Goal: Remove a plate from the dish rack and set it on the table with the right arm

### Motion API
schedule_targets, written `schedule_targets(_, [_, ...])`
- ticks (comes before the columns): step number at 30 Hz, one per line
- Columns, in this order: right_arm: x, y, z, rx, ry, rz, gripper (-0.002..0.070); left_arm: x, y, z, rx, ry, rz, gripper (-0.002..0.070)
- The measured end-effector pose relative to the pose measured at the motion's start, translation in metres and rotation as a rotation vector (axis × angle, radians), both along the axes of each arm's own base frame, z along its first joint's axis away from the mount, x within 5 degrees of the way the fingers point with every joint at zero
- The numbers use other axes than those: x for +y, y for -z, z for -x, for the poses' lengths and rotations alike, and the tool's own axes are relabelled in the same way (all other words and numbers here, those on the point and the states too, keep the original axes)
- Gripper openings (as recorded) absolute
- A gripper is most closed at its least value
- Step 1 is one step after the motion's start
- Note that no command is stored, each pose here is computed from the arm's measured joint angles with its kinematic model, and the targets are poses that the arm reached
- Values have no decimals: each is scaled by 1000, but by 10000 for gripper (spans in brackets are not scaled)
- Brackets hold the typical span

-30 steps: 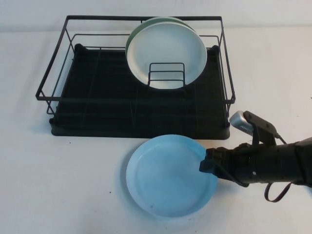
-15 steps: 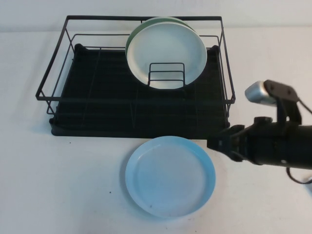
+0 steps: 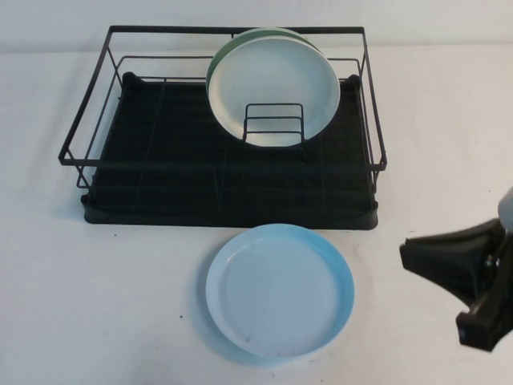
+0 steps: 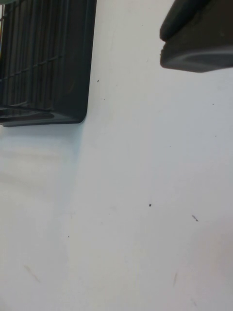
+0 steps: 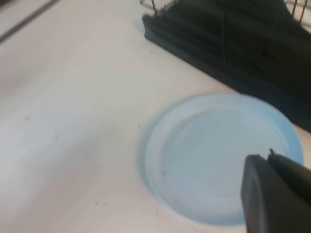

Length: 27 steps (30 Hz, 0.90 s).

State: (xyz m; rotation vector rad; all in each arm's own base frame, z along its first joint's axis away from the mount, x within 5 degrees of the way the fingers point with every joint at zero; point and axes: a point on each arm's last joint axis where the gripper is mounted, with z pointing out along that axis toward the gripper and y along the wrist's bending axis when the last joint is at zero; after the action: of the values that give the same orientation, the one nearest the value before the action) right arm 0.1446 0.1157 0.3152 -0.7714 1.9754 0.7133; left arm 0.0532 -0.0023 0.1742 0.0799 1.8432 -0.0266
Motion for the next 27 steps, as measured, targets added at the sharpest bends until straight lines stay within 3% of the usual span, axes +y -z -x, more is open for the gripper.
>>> schedule_targets(4, [-5, 22, 3, 28, 44, 22, -18, 0, 0, 0, 0, 0, 0, -4])
schedule_targets(11, [-36, 61, 19, -23, 278, -14, -18, 0, 0, 0, 0, 0, 0, -4])
schedule_targets(20, [-95, 89, 63, -282, 689, -110, -18, 0, 0, 0, 0, 0, 0, -4])
schedule_targets(27, [-106, 115, 87, -459, 788, -181, -18, 0, 0, 0, 0, 0, 0, -4])
